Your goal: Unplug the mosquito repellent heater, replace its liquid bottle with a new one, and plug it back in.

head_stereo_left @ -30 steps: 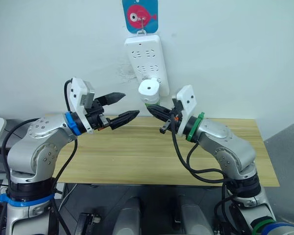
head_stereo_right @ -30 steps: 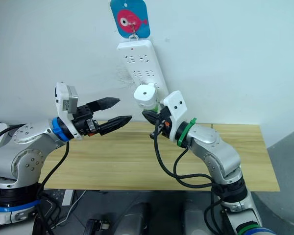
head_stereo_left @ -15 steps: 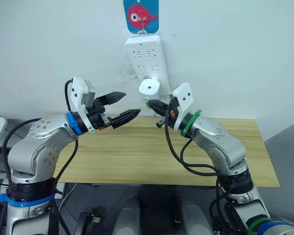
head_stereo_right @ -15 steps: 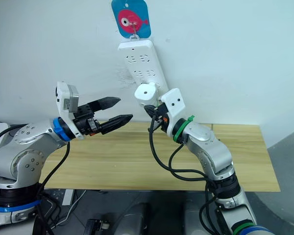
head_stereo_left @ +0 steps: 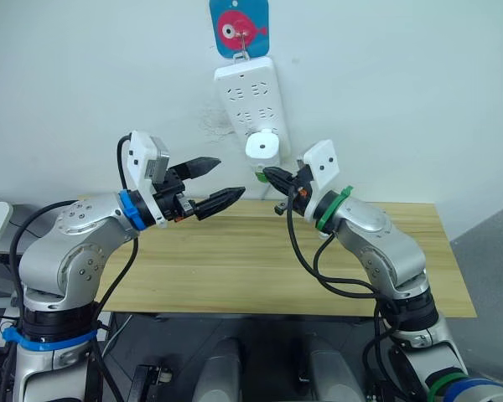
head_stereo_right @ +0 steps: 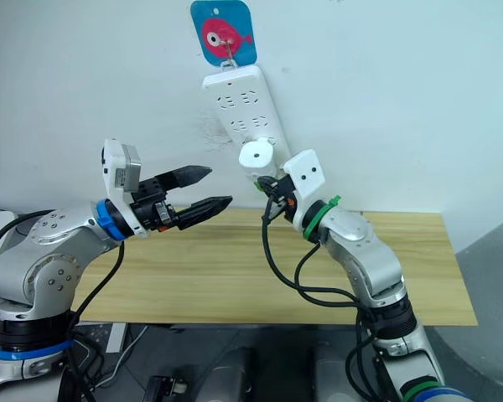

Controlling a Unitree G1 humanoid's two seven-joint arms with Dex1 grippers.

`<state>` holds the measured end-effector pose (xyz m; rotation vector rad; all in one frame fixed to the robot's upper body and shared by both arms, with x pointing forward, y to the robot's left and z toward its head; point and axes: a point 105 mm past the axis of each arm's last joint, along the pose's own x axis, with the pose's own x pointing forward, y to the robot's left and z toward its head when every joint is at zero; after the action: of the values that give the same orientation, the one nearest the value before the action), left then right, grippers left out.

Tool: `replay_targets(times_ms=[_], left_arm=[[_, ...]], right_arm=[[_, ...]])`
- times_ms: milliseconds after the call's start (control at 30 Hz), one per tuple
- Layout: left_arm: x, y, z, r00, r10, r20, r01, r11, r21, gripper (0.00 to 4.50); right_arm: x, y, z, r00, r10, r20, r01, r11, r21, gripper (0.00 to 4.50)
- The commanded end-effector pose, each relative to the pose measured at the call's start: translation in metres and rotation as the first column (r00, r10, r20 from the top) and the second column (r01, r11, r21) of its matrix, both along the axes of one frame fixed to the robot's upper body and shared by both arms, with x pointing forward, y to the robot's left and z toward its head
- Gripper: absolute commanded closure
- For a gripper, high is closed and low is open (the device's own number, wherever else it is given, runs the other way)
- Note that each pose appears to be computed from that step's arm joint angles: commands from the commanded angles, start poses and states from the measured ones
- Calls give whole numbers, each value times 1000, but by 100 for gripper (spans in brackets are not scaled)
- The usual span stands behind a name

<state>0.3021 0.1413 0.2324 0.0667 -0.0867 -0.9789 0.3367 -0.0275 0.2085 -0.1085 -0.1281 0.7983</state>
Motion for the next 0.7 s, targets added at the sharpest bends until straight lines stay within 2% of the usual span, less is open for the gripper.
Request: replay_targets(times_ms=[33, 267, 700], left_arm=[[-2, 0, 9, 999, -6, 39, 6, 1000, -8, 0], [-2, 1, 9, 999, -4, 37, 4, 1000, -6, 0], [-1, 0, 10, 999, -17, 39, 18, 1000, -6, 0]], right_arm=[[5, -20, 14, 997, -64, 48, 62, 998, 29, 449], [-9, -7, 14, 998, 54, 29, -55, 998, 31, 449], [-13, 8, 16, 996, 91, 20, -92, 994, 52, 449]])
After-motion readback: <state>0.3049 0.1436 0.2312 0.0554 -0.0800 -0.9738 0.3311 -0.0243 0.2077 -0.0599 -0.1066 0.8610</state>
